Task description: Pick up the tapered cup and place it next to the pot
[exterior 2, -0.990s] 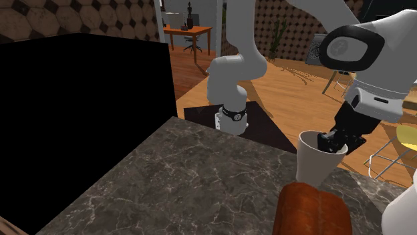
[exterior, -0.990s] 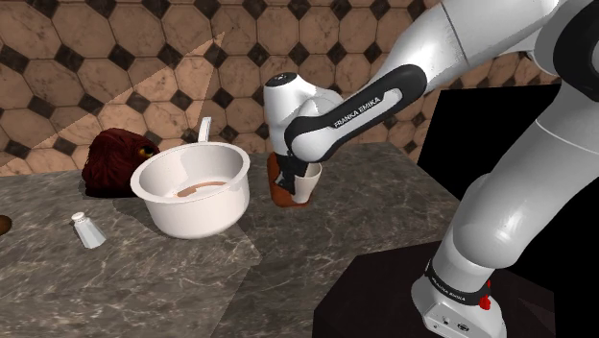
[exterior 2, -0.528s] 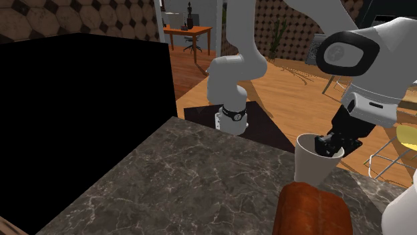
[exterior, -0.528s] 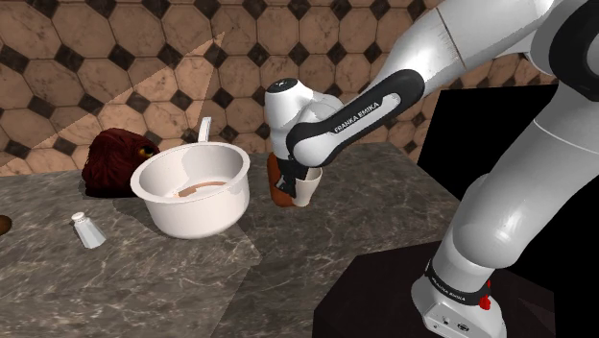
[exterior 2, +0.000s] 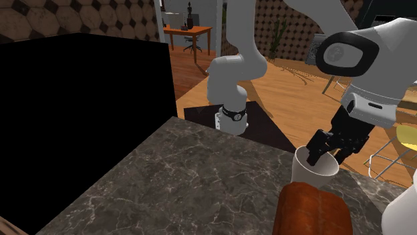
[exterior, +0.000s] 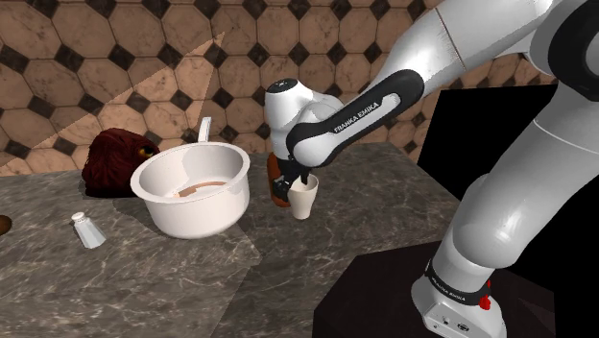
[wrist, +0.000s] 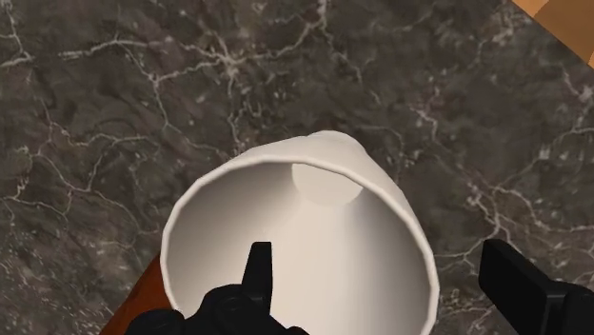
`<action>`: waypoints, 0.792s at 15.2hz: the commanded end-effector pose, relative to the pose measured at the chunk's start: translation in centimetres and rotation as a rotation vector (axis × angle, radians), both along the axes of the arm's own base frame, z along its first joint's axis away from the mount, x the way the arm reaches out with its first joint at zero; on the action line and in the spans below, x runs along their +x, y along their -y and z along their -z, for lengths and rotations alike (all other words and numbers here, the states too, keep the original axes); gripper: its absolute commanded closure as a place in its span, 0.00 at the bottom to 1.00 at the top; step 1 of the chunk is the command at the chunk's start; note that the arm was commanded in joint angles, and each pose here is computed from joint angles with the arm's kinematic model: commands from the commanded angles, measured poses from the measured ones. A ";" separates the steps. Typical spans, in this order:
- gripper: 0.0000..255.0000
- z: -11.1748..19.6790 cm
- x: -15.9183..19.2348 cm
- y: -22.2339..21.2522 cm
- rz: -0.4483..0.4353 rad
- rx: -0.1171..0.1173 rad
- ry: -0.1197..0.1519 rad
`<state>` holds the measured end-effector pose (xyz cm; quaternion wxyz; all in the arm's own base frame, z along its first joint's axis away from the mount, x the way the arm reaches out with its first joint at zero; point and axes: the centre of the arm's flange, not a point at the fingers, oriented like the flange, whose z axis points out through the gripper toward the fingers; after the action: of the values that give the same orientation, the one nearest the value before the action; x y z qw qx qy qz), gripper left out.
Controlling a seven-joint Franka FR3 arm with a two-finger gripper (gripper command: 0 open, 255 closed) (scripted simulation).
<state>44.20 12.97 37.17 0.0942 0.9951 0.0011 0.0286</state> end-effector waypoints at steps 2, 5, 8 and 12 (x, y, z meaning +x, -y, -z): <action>0.00 -2.6 -0.1 -0.5 0.000 0.000 0.000; 0.00 -4.9 -0.3 -0.9 0.000 0.000 0.000; 0.00 -4.9 -0.3 -0.9 0.000 0.000 0.000; 0.00 -4.9 -0.3 -0.9 0.000 0.000 0.000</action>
<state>43.92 13.90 42.05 0.0942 0.9951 0.0011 0.0286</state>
